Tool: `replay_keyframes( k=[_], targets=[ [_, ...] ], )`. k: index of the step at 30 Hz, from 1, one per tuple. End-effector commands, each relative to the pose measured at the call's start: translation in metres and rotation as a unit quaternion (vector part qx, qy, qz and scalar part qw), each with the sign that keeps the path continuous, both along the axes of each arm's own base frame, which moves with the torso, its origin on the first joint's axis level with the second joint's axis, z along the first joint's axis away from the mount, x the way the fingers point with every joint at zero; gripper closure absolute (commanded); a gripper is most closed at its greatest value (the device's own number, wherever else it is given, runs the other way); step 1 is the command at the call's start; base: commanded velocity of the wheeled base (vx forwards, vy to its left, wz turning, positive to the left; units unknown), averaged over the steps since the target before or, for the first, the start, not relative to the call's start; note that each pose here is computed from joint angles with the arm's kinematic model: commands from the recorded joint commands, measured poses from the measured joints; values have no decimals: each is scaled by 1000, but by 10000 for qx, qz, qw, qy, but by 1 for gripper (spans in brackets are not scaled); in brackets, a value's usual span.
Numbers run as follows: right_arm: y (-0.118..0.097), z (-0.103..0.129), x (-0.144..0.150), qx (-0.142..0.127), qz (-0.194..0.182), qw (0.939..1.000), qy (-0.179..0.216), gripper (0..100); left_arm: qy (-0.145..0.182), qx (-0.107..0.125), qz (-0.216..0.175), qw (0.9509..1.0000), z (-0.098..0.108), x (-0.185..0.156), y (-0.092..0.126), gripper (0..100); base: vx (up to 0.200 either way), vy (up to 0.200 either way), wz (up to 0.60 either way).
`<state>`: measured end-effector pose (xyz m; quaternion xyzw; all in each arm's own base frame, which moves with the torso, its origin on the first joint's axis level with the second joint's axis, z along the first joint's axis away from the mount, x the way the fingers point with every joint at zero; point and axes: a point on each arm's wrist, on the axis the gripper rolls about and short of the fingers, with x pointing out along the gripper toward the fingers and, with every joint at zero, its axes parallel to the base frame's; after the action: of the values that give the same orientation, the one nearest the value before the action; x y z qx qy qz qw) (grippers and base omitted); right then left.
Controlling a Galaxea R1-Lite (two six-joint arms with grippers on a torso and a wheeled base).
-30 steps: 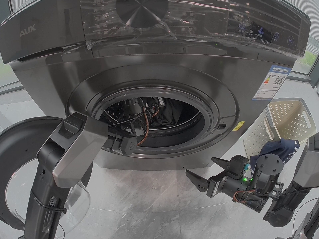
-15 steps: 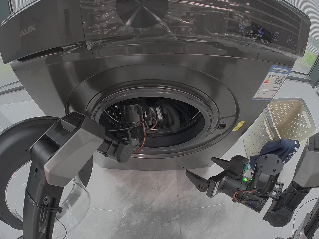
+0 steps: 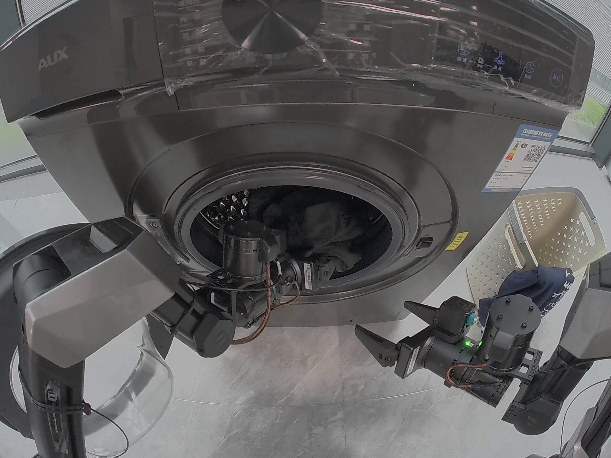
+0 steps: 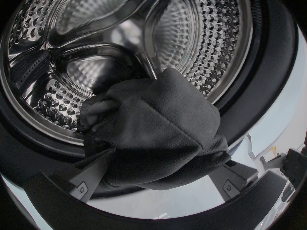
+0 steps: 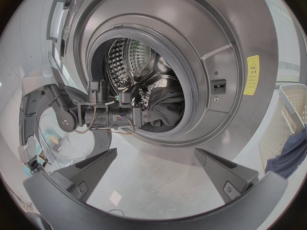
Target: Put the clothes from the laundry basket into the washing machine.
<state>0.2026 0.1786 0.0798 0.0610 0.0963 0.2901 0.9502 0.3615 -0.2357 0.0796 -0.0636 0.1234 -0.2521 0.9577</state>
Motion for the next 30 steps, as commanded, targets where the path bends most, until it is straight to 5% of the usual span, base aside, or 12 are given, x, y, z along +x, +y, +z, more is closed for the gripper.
replay_keyframes(
  k=[1,5,12,23,30],
  targets=[
    [0,0,0,-5,3,10000,-7,0,27,12,-223,9997,8,-20,-2,0,0,0,0],
    [0,0,1,-5,-12,10000,-7,0,48,-6,-427,9991,10,-32,-5,0,0,0,0],
    [0,1,0,-1,4,10000,-22,0,-368,-308,-409,9980,21,-23,-12,0,0,0,0],
    [1,1,1,15,4,10000,-40,0,-592,-177,-34,9981,-21,29,-19,0,0,0,0],
    [1,1,1,21,3,10000,-35,0,-756,-253,167,9967,-26,54,-18,0,0,0,0]
  ],
)
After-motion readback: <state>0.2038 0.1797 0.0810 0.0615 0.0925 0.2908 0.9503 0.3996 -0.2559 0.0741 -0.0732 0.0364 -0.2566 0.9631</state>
